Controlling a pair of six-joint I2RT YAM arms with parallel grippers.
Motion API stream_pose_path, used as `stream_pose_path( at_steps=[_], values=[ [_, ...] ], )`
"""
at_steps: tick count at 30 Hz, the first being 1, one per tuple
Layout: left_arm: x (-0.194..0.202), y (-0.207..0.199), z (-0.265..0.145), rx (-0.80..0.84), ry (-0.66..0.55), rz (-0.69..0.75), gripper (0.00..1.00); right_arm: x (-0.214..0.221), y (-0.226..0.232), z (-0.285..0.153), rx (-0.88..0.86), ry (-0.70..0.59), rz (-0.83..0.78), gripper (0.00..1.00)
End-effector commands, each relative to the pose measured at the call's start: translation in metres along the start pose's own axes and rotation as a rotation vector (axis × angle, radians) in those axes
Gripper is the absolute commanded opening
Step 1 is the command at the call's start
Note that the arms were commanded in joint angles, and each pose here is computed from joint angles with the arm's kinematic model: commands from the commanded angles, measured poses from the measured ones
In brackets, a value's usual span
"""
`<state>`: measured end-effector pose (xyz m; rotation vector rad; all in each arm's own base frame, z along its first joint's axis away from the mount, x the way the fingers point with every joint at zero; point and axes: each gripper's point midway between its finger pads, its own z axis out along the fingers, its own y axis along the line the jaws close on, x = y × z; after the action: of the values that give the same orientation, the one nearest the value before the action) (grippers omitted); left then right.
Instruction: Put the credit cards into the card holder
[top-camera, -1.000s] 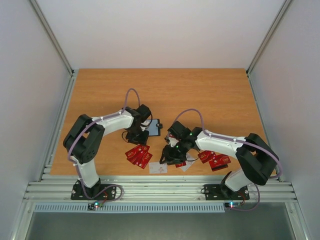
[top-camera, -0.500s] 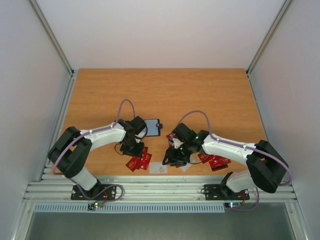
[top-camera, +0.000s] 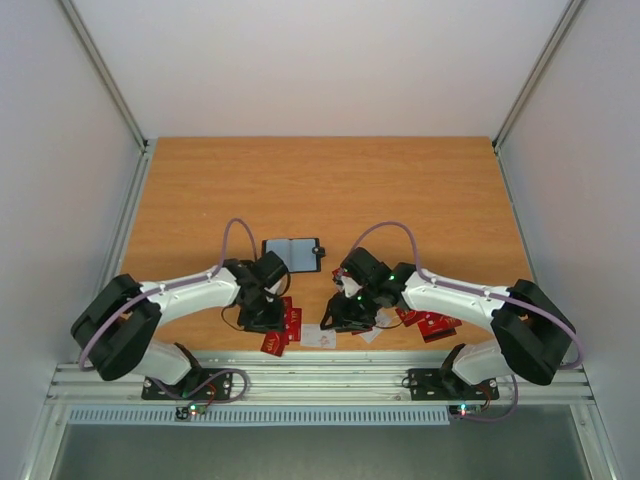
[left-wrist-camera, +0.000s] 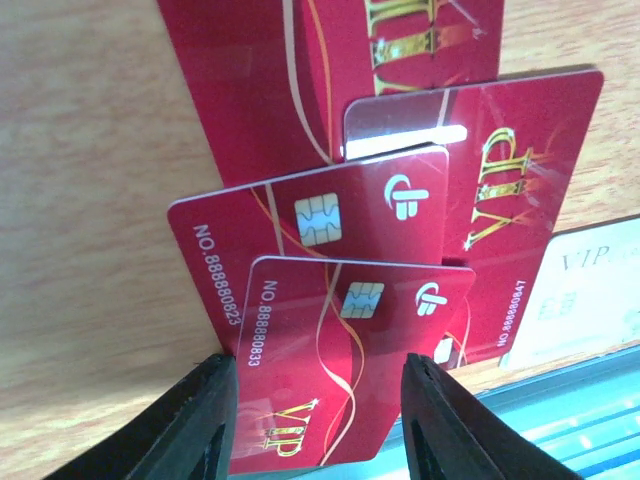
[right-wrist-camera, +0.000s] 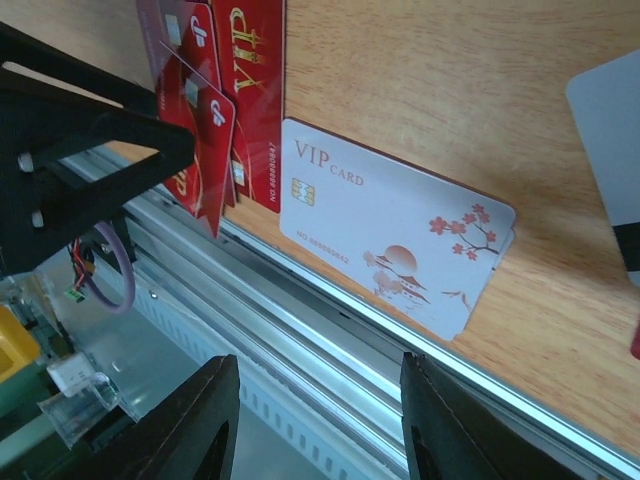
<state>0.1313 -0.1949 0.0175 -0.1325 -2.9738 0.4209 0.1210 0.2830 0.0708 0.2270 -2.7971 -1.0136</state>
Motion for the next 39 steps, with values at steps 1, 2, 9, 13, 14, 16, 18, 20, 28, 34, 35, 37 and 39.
stream_pose_path(
  at_steps=[1, 2, 9, 13, 14, 16, 18, 20, 28, 34, 35, 37, 39],
  values=[
    [0.008, -0.007, 0.005, 0.065, 0.003, -0.090, 0.48, -0.001, 0.008, 0.006, -0.045, -0.014, 0.019, 0.46],
    [0.008, -0.006, 0.005, 0.063, 0.002, -0.096, 0.48, -0.001, 0.008, 0.006, -0.056, -0.018, 0.030, 0.45],
    [0.008, -0.003, -0.018, 0.025, -0.044, -0.122, 0.48, 0.003, 0.013, 0.023, -0.118, -0.039, 0.120, 0.46],
    [0.000, -0.010, -0.047, 0.036, -0.117, -0.076, 0.49, 0.006, 0.018, 0.036, -0.131, -0.044, 0.158, 0.46],
    [-0.002, -0.013, -0.054, 0.040, -0.129, -0.066, 0.49, 0.005, 0.020, 0.038, -0.138, -0.048, 0.163, 0.46],
    [-0.006, -0.012, -0.060, 0.031, -0.137, -0.047, 0.47, 0.006, 0.020, 0.044, -0.132, -0.048, 0.178, 0.46],
    [-0.008, -0.010, -0.061, 0.024, -0.127, -0.029, 0.43, 0.007, 0.020, 0.050, -0.125, -0.049, 0.194, 0.46],
    [-0.010, -0.010, -0.058, 0.037, -0.109, -0.012, 0.41, 0.008, 0.020, 0.055, -0.118, -0.056, 0.215, 0.46],
    [-0.017, -0.010, -0.046, 0.079, -0.047, 0.038, 0.37, 0.020, 0.030, 0.083, -0.083, -0.091, 0.274, 0.47],
    [-0.030, -0.014, -0.041, 0.085, -0.033, 0.100, 0.37, 0.020, 0.036, 0.101, -0.077, -0.133, 0.295, 0.49],
    [-0.032, -0.013, -0.038, 0.082, -0.027, 0.105, 0.37, 0.019, 0.036, 0.103, -0.078, -0.141, 0.295, 0.49],
    [-0.034, -0.012, -0.033, 0.073, -0.018, 0.124, 0.37, 0.017, 0.042, 0.107, -0.087, -0.156, 0.293, 0.49],
    [-0.037, -0.009, -0.028, 0.062, -0.013, 0.136, 0.37, 0.015, 0.045, 0.110, -0.091, -0.172, 0.285, 0.49]
  ],
)
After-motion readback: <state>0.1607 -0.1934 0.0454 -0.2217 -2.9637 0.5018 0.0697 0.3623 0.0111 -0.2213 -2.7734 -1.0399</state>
